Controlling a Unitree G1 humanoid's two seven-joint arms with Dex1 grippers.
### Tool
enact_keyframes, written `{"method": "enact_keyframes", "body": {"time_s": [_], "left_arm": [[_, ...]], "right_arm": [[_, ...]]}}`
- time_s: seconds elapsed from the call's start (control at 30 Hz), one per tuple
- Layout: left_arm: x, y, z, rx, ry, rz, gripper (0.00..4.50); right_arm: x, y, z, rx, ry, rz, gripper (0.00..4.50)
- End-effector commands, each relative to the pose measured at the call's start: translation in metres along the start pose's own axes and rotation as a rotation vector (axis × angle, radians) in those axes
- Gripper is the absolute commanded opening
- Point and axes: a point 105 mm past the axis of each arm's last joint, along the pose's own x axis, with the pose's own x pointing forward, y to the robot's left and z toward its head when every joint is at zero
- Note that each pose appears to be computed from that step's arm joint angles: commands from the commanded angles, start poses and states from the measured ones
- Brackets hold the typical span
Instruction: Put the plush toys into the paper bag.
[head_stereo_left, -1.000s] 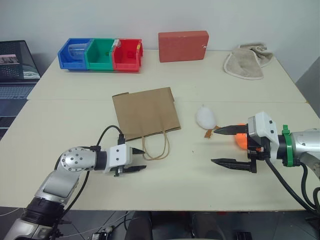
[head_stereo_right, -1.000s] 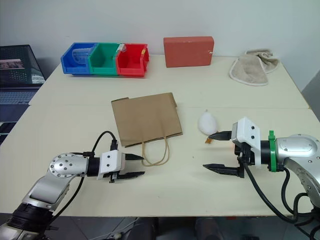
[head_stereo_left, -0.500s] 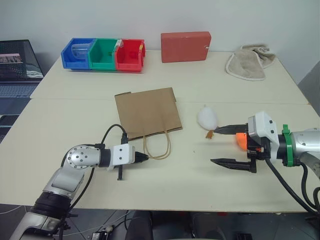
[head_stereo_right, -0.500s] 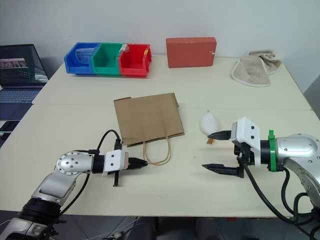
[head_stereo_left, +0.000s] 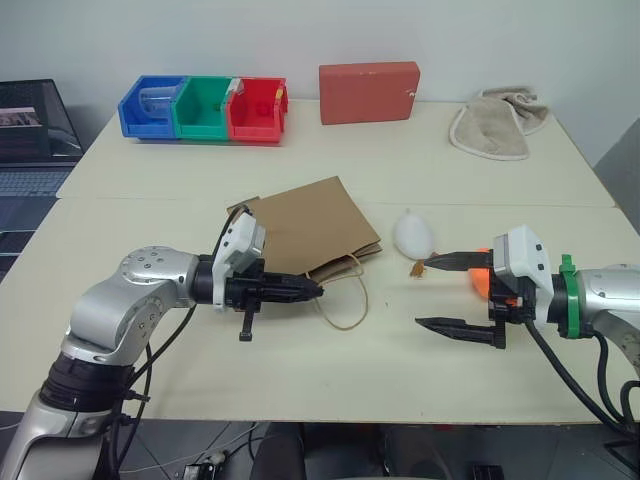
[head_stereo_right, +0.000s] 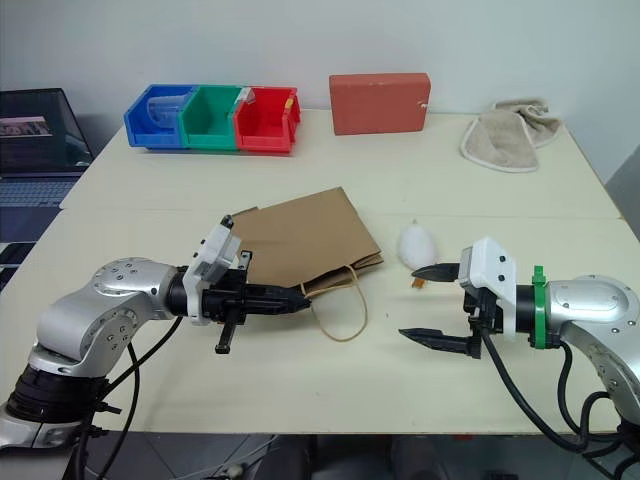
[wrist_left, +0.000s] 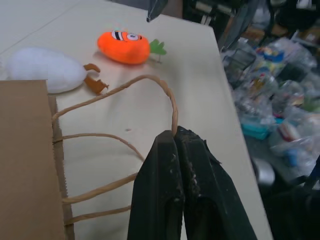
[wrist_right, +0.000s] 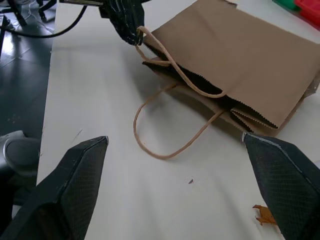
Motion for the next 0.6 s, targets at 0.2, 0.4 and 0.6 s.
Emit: {"method": "enact_keyframes", "body": {"time_s": [0.2,0.4,0.6], "left_arm": [[0.006,-0.007,0.045,-0.031,-0.133,-0.027,0.0],[0.013,-0.009,0.051,-0.02,-0.152,-0.028,0.0],[0.016,-0.007,0.053,-0.034,-0.184,-0.014,0.0]], "right_arm": [[0.029,0.002,0.0,0.019,-0.049,-0.039,2.19],[0.067,-0.021,-0.005,0.067,-0.141,-0.188,0.12],[0.096,-0.028,-0.006,0.094,-0.169,-0.222,0.05]]}}
